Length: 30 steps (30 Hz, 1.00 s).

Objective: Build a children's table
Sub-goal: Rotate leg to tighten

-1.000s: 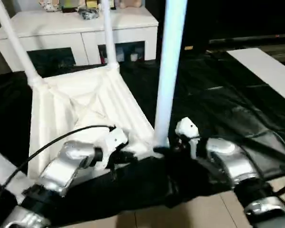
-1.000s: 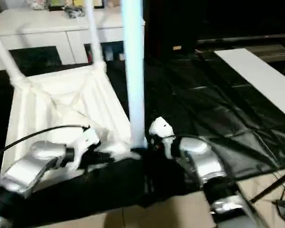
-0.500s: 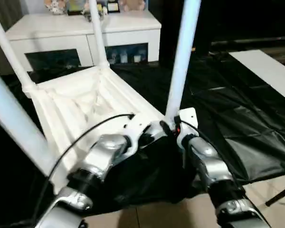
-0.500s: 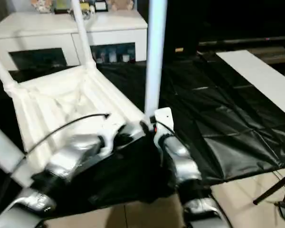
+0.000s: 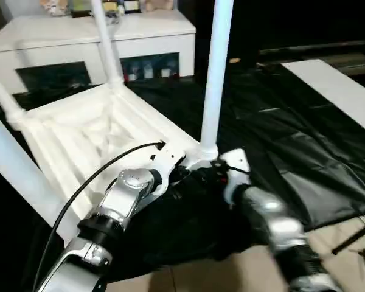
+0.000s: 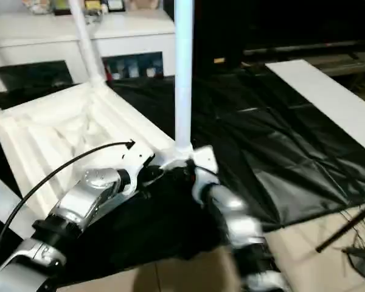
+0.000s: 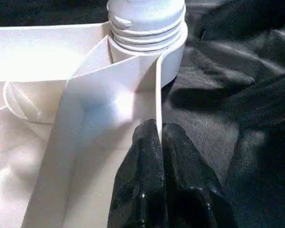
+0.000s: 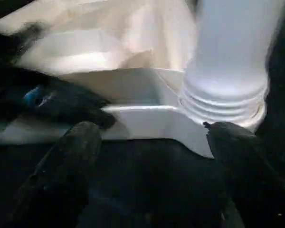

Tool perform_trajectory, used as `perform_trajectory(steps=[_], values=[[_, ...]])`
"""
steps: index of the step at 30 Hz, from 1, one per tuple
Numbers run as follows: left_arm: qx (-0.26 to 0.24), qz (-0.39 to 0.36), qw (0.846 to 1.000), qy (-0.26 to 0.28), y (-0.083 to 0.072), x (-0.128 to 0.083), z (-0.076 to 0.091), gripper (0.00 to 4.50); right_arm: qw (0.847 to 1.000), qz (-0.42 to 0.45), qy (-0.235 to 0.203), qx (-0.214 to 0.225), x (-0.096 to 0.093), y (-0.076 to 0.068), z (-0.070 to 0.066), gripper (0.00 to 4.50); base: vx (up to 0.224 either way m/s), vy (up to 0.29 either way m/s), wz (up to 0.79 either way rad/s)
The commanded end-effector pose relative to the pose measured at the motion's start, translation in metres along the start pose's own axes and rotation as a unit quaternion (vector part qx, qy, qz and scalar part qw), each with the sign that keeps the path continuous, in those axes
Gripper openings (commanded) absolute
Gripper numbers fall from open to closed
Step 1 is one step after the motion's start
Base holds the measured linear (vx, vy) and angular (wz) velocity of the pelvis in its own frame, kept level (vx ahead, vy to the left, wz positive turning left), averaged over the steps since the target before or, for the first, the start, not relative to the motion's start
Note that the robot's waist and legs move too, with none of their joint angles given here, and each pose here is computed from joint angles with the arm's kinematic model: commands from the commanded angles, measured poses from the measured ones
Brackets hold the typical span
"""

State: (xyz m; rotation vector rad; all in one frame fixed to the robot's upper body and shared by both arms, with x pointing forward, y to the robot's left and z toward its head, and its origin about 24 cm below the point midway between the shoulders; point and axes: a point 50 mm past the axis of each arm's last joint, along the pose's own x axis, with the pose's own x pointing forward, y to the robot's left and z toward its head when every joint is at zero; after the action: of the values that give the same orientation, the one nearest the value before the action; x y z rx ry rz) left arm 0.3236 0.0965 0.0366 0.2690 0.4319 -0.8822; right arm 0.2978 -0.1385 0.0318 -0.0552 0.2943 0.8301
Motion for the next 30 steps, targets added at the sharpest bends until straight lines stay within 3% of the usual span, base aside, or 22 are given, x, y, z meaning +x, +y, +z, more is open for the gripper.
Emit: perform_trajectory(steps=[1, 2, 5, 10, 16, 21, 28, 30], values=[[-0.004, -0.032, 0.999, 0.014, -0.004, -0.003, -0.013, 0.0, 0.998, 0.063, 0.01, -0.017, -0.008, 0.005, 0.0, 4.23, 0.0, 0.0, 0.0], [0.006, -0.049, 0.999, 0.018, -0.004, -0.006, -0.014, 0.0, 0.996, 0.081, 0.024, -0.035, -0.019, -0.002, 0.001, 4.33, 0.0, 0.0, 0.0], [0.011, -0.068, 0.997, 0.019, -0.005, -0.01, -0.015, 0.0, 0.994, 0.087, 0.035, -0.049, -0.028, -0.009, 0.004, 4.45, 0.061, -0.043, 0.1], [0.021, -0.17, 0.985, 0.018, -0.016, -0.025, -0.017, 0.0, 0.989, 0.097, 0.061, -0.098, -0.045, -0.022, 0.015, 4.45, 0.021, -0.006, 0.01], [0.027, -0.221, 0.975, 0.017, -0.023, -0.032, -0.016, 0.0, 0.989, 0.075, 0.051, -0.115, -0.043, -0.029, 0.021, 4.45, 0.0, 0.0, 0.0], [0.03, -0.237, 0.971, 0.02, -0.026, -0.035, -0.015, 0.0, 0.985, 0.13, 0.052, -0.1, -0.031, -0.014, 0.018, 4.45, 0.0, 0.0, 0.0], [0.033, -0.244, 0.969, 0.023, -0.027, -0.037, -0.015, 0.0, 0.985, 0.134, 0.048, -0.098, -0.021, -0.015, 0.019, 4.45, 0.0, 0.0, 0.0], [0.033, -0.244, 0.969, 0.024, -0.027, -0.037, -0.015, 0.0, 0.986, 0.132, 0.043, -0.097, -0.019, -0.017, 0.021, 4.19, 0.0, 0.0, 0.0]])
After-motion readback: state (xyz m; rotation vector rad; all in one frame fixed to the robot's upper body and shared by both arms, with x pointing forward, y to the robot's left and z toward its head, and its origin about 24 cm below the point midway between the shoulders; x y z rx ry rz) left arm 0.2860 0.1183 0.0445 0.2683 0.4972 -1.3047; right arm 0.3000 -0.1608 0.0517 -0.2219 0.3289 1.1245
